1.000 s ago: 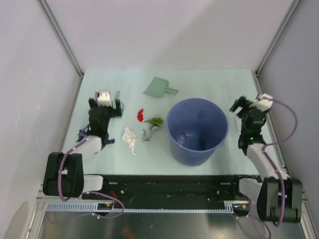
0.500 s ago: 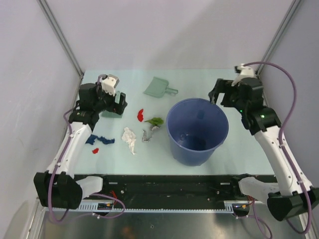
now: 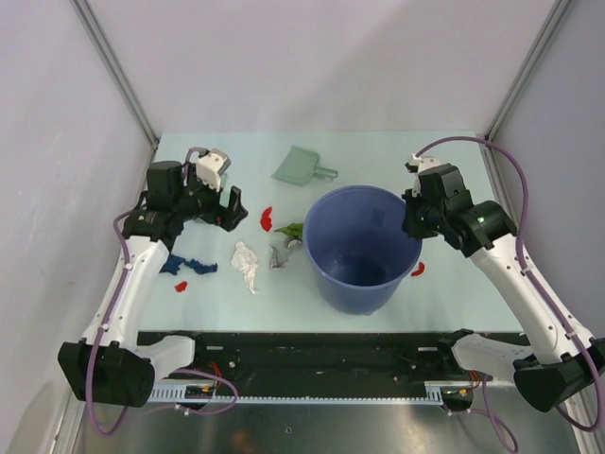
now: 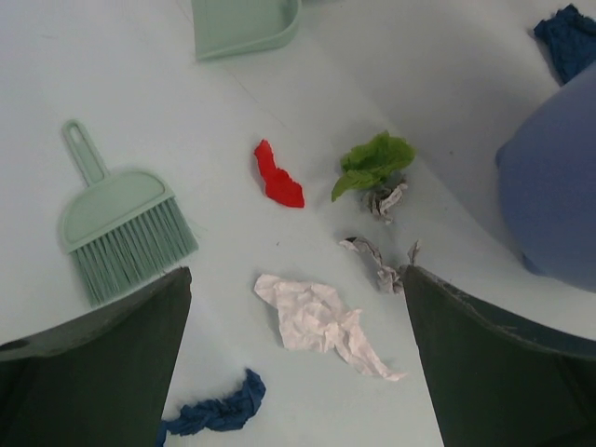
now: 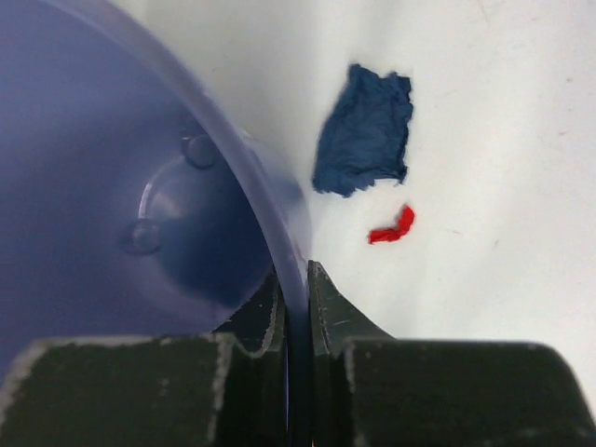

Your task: Sweep away the paper scraps from the table

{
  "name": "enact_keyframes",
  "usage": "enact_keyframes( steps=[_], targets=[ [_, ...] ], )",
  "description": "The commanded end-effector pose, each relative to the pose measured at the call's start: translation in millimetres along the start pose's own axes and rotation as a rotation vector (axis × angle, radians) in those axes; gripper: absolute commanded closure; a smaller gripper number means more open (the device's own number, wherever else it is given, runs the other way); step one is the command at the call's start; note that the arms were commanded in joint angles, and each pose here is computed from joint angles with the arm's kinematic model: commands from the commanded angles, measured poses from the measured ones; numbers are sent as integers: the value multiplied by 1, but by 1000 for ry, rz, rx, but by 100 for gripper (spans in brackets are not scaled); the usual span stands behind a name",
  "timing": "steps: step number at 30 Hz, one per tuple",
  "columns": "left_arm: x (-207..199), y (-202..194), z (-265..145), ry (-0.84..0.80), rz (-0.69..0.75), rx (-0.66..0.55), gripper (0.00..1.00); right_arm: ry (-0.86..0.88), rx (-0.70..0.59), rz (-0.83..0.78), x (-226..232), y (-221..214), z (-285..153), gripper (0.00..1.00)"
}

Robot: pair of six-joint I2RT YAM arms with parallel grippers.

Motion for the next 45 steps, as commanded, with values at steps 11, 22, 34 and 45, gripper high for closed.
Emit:
enact_keyframes(
  steps=[11, 22, 34, 45],
  targets=[
    [-4, 26, -20, 3, 49, -33, 1, -148, -662, 130, -53, 172, -80, 100],
    [-2, 15, -15, 17, 37, 3, 0, -433, -599, 406, -192, 216, 23, 100],
    [-4, -3, -9, -2, 30, 49, 0, -388, -380, 484, -232, 184, 101, 72],
    [-2, -12, -2, -9, 16, 87, 0, -373, -826, 471, -196, 230, -15, 0]
  ],
)
Point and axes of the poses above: each gripper's point midway between its finger pads, its own z axis out along the fingers, its own x axis along the line the jaws close on, y = z × x, the point moved 7 cm from there along -z, back along the fingers, and after that the axes turned 2 degrees about -z, right-handed, at the moved point
